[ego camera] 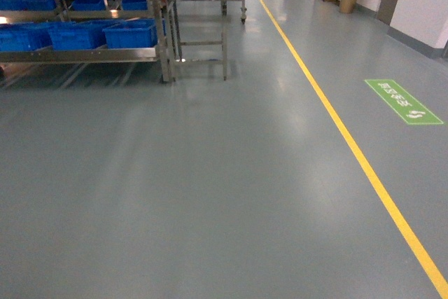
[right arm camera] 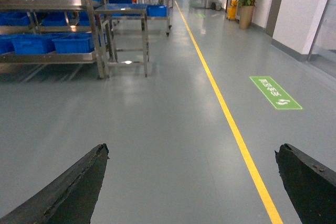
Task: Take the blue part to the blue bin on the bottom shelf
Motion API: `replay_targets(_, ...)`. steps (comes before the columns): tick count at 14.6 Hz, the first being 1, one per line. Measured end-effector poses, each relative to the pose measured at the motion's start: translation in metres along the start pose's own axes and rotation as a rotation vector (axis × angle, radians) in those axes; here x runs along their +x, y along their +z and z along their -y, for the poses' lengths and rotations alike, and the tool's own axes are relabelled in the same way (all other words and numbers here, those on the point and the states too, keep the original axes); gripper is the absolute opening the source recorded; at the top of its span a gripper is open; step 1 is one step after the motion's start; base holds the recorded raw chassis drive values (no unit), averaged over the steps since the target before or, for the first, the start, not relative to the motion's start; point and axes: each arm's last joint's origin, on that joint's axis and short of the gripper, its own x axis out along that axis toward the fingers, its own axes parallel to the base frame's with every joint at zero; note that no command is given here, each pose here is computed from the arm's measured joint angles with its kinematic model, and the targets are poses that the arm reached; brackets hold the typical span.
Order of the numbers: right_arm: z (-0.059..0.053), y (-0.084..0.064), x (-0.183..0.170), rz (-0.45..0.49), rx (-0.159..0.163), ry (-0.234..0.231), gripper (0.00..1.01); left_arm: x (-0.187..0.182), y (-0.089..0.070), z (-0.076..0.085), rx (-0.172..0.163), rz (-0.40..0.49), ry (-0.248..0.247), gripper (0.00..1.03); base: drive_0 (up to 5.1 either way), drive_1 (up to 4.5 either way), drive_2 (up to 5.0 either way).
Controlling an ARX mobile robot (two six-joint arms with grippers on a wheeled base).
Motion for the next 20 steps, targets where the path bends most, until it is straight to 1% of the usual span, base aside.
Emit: replay_targets(20, 0.0, 0.0, 0.0, 0.0, 0.0, 0.0, 0.98, 0.0002, -0.0003, 0.0002, 0.002, -0.002, 0.0, 0.43, 0.0, 4.08, -4.2)
